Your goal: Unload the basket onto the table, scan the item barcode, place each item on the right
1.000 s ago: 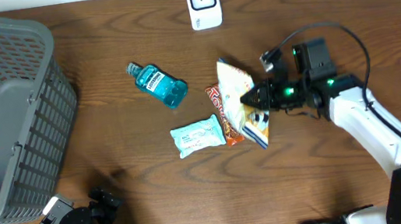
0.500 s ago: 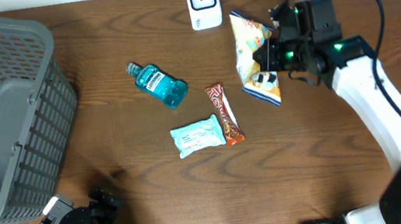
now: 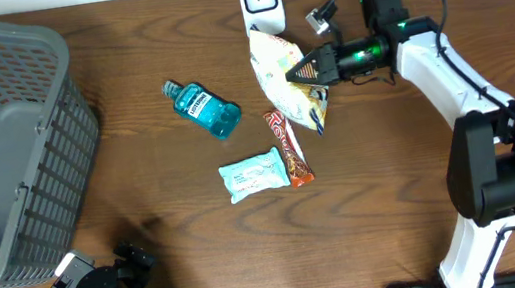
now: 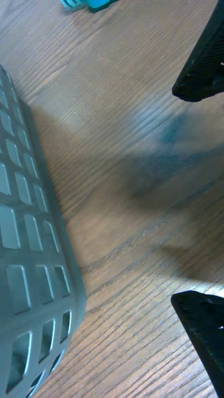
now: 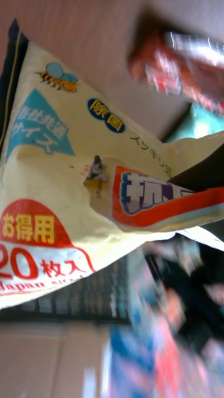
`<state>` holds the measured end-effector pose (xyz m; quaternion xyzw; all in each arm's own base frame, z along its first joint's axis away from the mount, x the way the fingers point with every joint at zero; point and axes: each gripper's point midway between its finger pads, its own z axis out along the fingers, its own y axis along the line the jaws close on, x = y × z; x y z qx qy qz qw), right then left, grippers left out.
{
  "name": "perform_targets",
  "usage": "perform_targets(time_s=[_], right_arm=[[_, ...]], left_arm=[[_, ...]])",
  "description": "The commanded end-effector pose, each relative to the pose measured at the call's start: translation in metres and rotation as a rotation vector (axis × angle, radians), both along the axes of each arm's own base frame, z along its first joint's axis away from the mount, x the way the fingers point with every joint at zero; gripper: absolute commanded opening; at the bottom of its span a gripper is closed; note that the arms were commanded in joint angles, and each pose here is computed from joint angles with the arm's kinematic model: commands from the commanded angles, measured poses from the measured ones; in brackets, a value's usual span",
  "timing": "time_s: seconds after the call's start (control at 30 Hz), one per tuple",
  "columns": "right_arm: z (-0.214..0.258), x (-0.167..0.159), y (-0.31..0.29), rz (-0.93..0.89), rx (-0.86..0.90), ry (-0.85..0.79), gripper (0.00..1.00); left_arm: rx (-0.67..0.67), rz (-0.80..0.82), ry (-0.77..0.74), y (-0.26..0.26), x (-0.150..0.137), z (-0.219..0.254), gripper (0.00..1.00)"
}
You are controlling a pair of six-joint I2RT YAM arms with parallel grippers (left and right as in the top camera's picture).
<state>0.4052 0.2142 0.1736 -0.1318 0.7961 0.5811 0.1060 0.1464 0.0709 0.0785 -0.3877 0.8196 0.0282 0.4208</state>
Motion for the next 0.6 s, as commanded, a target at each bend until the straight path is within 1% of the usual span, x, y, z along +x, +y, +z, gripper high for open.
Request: perform_targets(time_s=[0.0, 0.17, 0.23, 0.33, 0.43, 0.5, 0.57], right_arm=[[0.057, -0.017, -0.004, 0.111, 0.3, 0.008, 0.01], [0.054, -0.024, -0.005, 0.095, 0.295, 0.099, 0.01], [0.052, -0.032, -0.004, 0.093, 0.293, 0.136, 0.01], [0.047, -0.044, -0.006, 0.091, 0.275, 0.147, 0.01], [0.03, -0.063, -0.009, 0.101, 0.165, 0.176, 0.01], [0.023, -0.083, -0.012, 0.141, 0.102, 0.178, 0.01], [0.027, -0.099, -0.014, 0.183, 0.095, 0.166, 0.01]], left_arm=[[-0.002, 0.001, 0.036, 0.0, -0.006, -0.008, 0.98], [-0.002, 0.001, 0.037, 0.0, -0.006, -0.008, 0.98], [-0.002, 0.001, 0.037, 0.0, -0.006, -0.008, 0.98], [-0.002, 0.001, 0.036, 0.0, -0.006, -0.008, 0.98], [-0.002, 0.001, 0.036, 0.0, -0.006, -0.008, 0.98], [-0.002, 0.001, 0.036, 0.0, -0.006, -0.008, 0.98], [-0.002, 0.001, 0.036, 0.0, -0.006, -0.008, 0.98]])
